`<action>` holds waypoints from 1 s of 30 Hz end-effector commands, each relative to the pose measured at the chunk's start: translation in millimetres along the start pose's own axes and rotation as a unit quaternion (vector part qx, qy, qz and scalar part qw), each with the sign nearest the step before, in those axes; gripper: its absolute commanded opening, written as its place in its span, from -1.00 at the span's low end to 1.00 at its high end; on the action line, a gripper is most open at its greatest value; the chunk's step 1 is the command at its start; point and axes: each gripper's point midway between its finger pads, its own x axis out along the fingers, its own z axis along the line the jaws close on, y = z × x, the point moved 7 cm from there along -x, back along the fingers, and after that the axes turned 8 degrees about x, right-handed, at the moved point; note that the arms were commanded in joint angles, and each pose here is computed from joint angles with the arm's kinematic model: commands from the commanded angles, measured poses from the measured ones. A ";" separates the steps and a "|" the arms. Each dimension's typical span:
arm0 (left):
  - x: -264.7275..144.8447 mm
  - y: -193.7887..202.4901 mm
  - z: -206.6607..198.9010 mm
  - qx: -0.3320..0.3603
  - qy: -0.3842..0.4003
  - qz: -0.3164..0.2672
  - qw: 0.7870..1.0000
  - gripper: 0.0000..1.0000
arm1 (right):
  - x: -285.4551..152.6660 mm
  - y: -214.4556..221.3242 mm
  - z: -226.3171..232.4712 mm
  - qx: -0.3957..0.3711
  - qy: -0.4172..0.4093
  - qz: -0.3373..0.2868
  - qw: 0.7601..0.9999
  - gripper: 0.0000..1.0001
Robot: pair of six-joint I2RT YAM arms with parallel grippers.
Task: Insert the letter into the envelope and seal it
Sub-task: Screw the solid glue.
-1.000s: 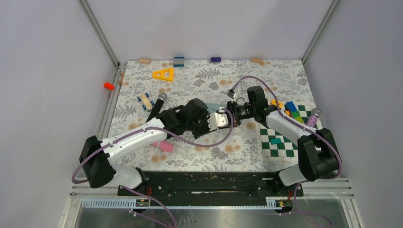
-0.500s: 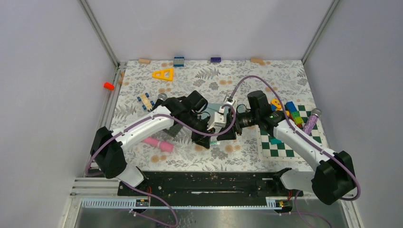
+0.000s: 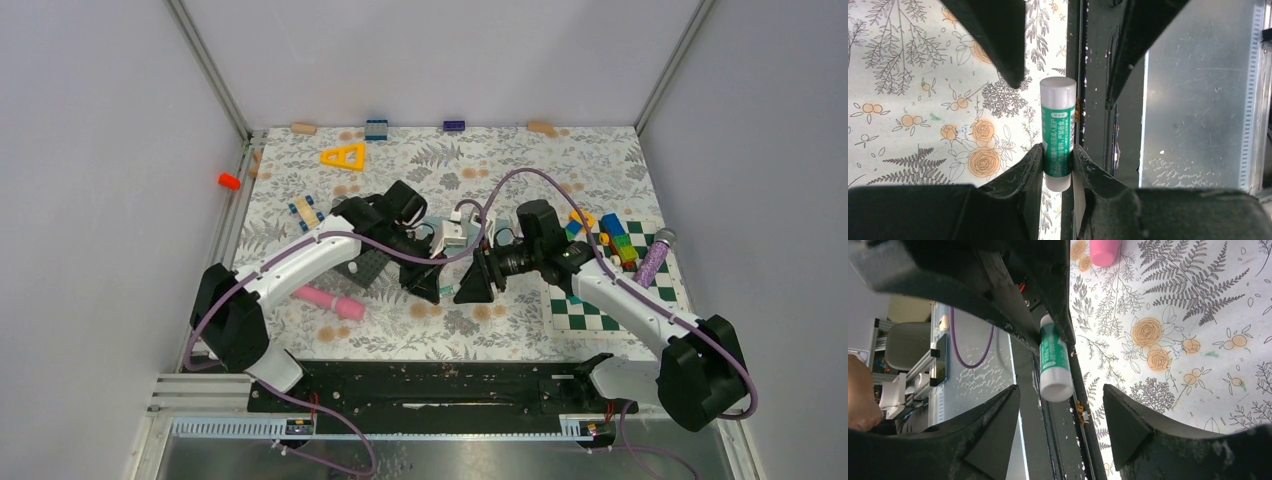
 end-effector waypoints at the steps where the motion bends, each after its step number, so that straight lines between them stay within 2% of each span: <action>1: -5.3 -17.0 6.5 0.001 0.011 -0.048 0.999 -0.82 | 2.3 -8.1 6.1 -0.065 0.002 -0.026 0.998 0.33; 10: -2.9 -14.5 5.1 0.001 0.020 -0.052 0.998 -0.80 | 7.7 -9.9 6.4 -0.063 0.003 -0.031 0.998 0.21; 22: -1.5 -15.1 4.9 0.004 0.019 -0.047 0.999 -0.79 | 15.9 -11.1 9.3 -0.071 -0.018 -0.023 0.997 -0.10; 30: -4.7 -16.4 4.8 0.006 0.011 -0.051 0.999 -0.80 | 17.4 -7.1 9.3 -0.069 -0.023 -0.013 0.997 -0.03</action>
